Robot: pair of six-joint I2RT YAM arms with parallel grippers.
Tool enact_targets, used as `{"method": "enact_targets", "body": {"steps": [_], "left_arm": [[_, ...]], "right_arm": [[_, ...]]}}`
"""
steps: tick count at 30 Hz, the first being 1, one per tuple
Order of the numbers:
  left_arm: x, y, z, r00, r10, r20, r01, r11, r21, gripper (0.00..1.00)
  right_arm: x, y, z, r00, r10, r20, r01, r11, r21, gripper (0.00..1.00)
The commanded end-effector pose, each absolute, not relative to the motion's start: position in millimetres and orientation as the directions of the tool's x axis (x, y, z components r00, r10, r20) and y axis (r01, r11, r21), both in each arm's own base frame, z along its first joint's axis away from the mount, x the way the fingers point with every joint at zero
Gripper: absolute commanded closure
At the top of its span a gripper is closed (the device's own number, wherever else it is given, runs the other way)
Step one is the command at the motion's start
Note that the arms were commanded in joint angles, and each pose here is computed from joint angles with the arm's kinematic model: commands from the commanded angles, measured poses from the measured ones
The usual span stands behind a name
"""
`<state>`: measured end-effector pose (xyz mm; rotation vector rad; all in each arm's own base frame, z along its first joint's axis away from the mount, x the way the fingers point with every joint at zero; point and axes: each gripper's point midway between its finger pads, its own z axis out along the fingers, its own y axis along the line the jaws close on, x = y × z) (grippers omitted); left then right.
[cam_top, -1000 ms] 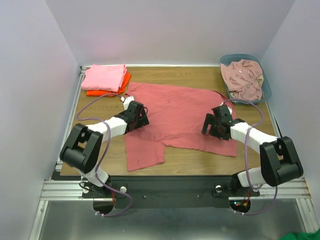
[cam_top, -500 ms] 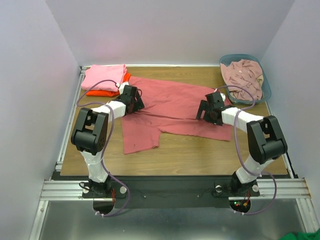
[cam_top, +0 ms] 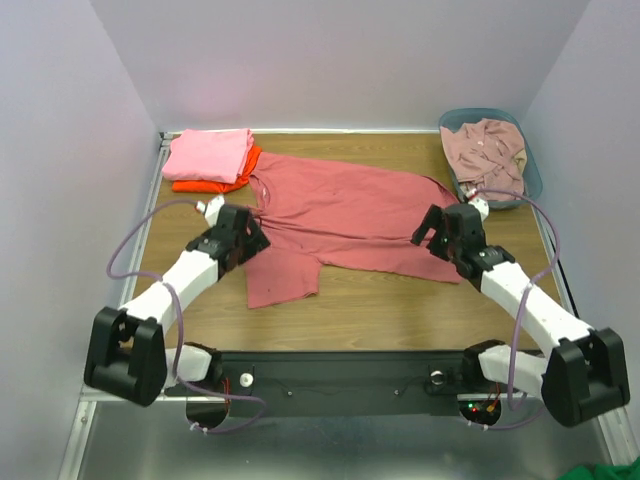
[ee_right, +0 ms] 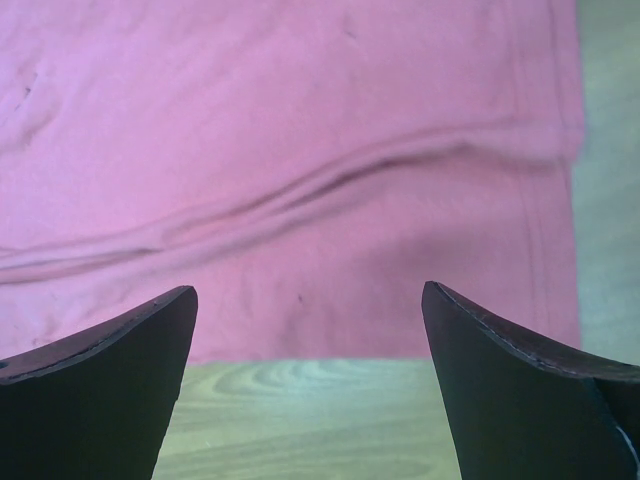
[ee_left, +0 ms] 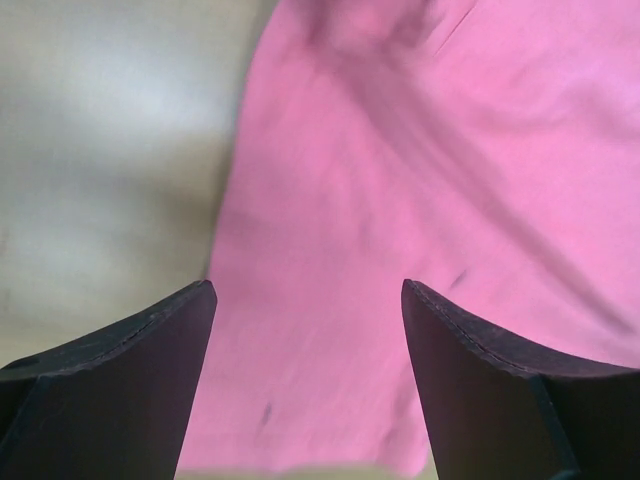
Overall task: Fold and stack the t-shirts
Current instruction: Flatten the tshirt out
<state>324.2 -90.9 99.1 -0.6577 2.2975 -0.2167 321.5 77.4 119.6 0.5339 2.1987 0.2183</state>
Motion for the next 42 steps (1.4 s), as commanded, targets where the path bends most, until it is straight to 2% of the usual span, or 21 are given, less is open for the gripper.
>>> {"method": "enact_targets", "body": {"steps": [1,3,7,13,16,18,20,21,29,35,38,42], "left_arm": [[238,-91,36,-0.702,-0.573,-0.423,-0.512,0.819,-0.259,0.13],[212,-98,27,-0.694,-0.611,-0.381,-0.546,0.791,-0.275,0.13],[192,-97,14,-0.662,-0.662,-0.351,-0.596,0.749,-0.288,0.13],[189,-99,8,-0.665,-0.665,-0.34,-0.603,0.746,-0.282,0.16],[192,-101,8,-0.674,-0.653,-0.347,-0.592,0.757,-0.276,0.38],[192,-101,7,-0.68,-0.644,-0.35,-0.589,0.764,-0.264,0.6],[195,-100,8,-0.683,-0.634,-0.363,-0.58,0.772,-0.258,0.74],[195,-100,8,-0.68,-0.634,-0.367,-0.581,0.772,-0.258,1.0],[205,-100,20,-0.666,-0.615,-0.422,-0.532,0.788,-0.309,1.0],[226,-106,60,-0.602,-0.614,-0.511,-0.437,0.789,-0.432,1.0],[233,-102,81,-0.554,-0.615,-0.561,-0.402,0.788,-0.467,1.0],[234,-100,92,-0.532,-0.611,-0.586,-0.373,0.791,-0.486,1.0]], "right_arm": [[304,66,113,-0.496,0.541,-0.679,0.39,0.838,0.383,0.0],[302,68,119,-0.481,0.56,-0.675,0.383,0.826,0.413,0.0],[298,68,118,-0.464,0.591,-0.66,0.395,0.805,0.442,0.0],[292,67,111,-0.471,0.59,-0.656,0.402,0.806,0.435,0.0],[291,63,111,-0.456,0.595,-0.662,0.414,0.8,0.434,0.0],[289,59,110,-0.446,0.596,-0.667,0.425,0.798,0.429,0.0],[288,56,109,-0.441,0.592,-0.675,0.434,0.799,0.417,0.0],[288,53,108,-0.434,0.588,-0.682,0.444,0.799,0.407,0.0],[280,35,100,-0.432,0.575,-0.695,0.505,0.793,0.341,0.0],[262,-15,95,-0.357,0.593,-0.722,0.669,0.702,0.245,0.0],[254,-47,82,-0.343,0.634,-0.693,0.749,0.63,0.206,0.0],[252,-49,62,-0.407,0.656,-0.635,0.758,0.631,0.167,0.02]]}}
